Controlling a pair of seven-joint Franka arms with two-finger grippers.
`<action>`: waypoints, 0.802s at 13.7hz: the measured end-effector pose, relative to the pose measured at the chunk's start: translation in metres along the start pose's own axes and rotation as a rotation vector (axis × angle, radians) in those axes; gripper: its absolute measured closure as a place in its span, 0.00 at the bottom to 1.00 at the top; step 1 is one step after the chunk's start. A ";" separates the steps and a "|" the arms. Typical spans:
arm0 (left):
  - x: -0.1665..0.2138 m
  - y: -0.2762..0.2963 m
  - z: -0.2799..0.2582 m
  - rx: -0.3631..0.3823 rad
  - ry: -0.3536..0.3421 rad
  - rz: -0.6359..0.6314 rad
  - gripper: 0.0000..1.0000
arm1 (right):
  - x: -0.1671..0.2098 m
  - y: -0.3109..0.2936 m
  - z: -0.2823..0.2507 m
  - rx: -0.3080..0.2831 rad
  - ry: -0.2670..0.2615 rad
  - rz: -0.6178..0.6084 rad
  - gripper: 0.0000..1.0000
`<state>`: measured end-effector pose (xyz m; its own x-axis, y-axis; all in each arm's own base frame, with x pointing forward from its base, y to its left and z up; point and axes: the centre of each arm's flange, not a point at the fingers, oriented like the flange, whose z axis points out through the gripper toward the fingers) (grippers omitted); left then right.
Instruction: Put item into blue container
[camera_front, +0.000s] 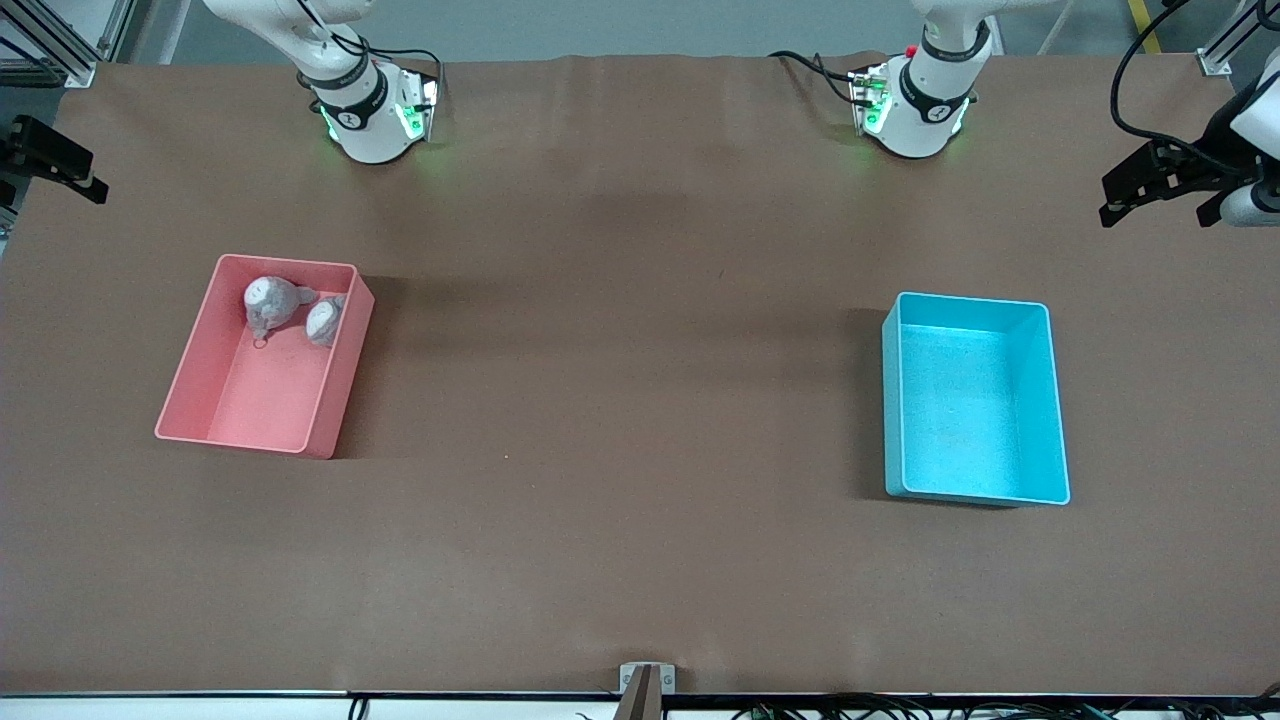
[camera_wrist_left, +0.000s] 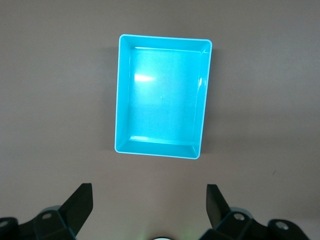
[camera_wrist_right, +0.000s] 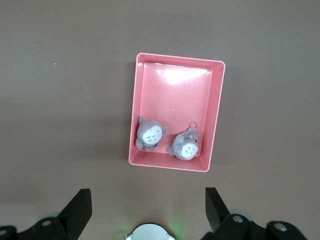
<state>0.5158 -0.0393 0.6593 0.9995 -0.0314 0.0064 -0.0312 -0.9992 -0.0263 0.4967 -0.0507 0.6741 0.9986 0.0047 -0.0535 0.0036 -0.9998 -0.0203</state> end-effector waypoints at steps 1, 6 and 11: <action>0.000 0.002 0.000 0.000 0.000 -0.002 0.00 | 0.000 0.000 0.000 0.000 0.000 -0.003 0.00; 0.003 -0.003 0.003 -0.001 -0.005 -0.011 0.00 | 0.000 0.001 0.000 -0.001 0.003 -0.009 0.00; 0.005 -0.007 0.008 -0.002 -0.019 -0.017 0.00 | 0.000 0.002 0.000 -0.001 0.004 -0.009 0.00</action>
<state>0.5207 -0.0322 0.6519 0.9998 -0.0141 -0.0121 -0.0143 -0.9996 -0.0242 0.4970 -0.0531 0.6743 0.9987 0.0133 -0.0492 0.0124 -0.9997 -0.0194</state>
